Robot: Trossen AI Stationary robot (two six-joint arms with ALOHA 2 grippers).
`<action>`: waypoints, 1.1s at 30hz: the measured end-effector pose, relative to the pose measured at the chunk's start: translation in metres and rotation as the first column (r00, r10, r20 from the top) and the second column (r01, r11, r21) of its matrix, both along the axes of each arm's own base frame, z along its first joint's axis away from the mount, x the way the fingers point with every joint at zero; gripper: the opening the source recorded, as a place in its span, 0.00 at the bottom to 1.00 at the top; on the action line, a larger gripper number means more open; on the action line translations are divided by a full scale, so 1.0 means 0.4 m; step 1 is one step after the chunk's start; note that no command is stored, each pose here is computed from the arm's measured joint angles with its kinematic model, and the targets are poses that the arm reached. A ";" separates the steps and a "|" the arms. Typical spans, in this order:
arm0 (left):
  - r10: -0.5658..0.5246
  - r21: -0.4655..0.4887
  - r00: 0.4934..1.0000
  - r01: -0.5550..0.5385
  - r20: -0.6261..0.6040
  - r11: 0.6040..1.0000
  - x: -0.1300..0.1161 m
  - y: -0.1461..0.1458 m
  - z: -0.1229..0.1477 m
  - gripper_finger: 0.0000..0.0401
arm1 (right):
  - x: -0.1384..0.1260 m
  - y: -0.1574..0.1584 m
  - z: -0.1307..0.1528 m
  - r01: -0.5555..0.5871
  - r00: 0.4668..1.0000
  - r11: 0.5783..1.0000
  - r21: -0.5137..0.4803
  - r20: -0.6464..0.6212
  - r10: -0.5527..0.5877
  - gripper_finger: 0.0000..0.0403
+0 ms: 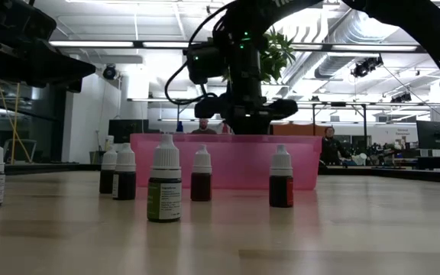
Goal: Pick & Place food coloring
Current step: Put the small black food coloring bottle into the pink container
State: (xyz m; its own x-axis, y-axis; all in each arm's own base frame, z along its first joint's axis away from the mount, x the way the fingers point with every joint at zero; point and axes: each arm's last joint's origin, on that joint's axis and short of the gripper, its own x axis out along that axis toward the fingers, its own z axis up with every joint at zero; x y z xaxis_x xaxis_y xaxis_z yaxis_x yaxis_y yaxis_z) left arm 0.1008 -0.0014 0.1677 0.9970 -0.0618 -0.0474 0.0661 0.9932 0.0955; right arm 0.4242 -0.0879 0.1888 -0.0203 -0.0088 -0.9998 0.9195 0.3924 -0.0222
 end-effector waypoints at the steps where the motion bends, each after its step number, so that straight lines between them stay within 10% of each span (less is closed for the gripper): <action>1: 0.000 0.000 1.000 0.000 0.000 1.000 0.000 0.000 0.000 0.00 | 0.000 0.000 -0.001 -0.001 1.000 1.000 0.000 0.001 0.001 0.13; 33: 0.000 0.000 1.000 0.000 0.000 1.000 0.000 0.000 0.000 0.00 | -0.031 -0.035 -0.042 -0.026 0.998 0.999 0.030 -0.048 0.028 0.13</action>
